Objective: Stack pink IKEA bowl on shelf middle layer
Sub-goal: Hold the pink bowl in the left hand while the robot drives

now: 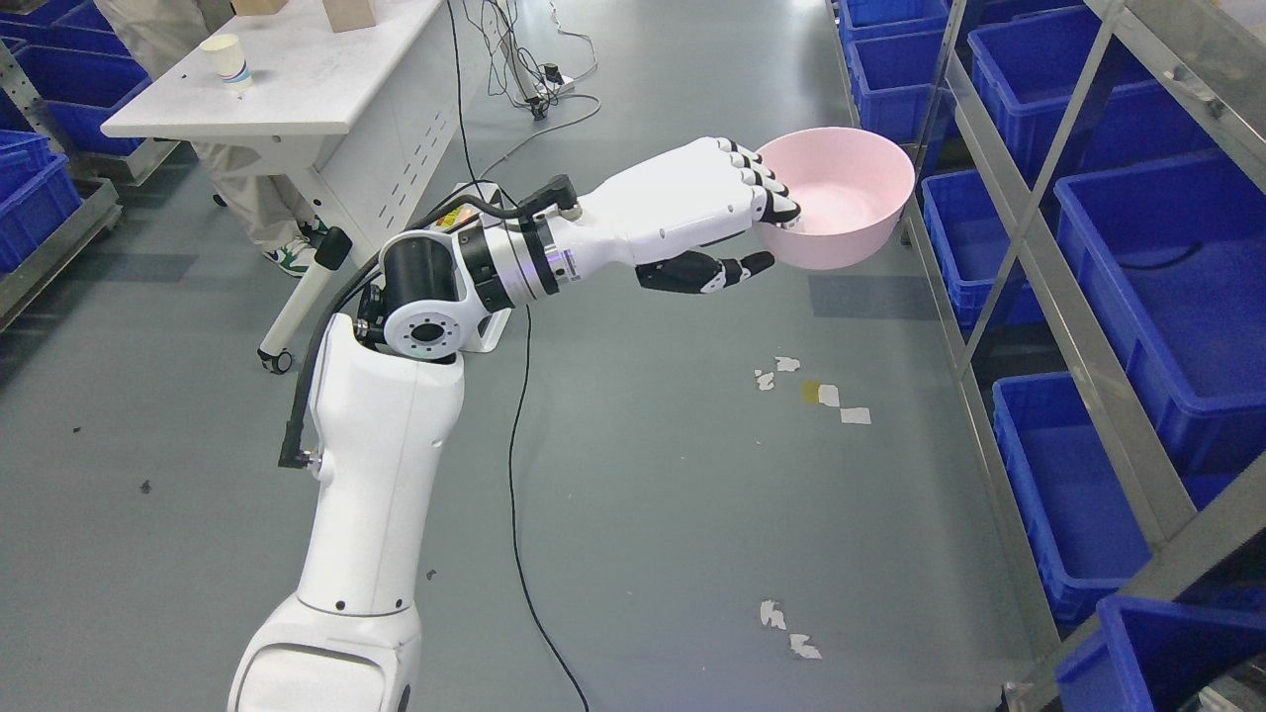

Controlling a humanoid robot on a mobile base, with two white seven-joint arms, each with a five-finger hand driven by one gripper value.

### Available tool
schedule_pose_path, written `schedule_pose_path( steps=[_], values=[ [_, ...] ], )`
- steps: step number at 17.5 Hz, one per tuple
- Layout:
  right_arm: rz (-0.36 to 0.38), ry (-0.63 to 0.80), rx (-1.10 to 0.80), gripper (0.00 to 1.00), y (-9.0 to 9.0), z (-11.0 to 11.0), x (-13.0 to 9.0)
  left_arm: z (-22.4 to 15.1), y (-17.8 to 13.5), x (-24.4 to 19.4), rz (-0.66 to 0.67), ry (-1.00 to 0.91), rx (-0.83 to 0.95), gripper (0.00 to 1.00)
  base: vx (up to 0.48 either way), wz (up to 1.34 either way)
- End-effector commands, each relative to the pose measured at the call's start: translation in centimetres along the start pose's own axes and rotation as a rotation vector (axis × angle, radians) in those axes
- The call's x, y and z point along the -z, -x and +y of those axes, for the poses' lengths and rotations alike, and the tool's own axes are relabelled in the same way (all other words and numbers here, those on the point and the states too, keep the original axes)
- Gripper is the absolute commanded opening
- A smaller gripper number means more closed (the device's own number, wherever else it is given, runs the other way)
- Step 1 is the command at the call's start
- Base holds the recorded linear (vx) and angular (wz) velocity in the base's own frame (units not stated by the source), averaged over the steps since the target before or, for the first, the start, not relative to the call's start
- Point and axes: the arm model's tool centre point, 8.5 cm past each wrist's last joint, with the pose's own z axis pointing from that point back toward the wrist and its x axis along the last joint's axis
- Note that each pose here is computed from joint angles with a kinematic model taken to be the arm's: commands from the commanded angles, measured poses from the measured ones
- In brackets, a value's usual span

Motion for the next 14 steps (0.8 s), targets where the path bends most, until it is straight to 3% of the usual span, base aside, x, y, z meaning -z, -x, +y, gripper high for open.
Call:
schedule_pose_path(
  steps=[1,14],
  values=[
    [0.006,0.016,-0.002,1.0,0.98,-1.01,-0.04,-0.67,0.17,-1.08,0.021,0.008,-0.007,0.01,0.17,0.11],
    [0.006,0.016,-0.002,1.0,0.98,-1.01,-0.04,-0.85,0.0,-0.79,0.012,0.009,-0.01,0.01,0.179,0.04]
  ],
)
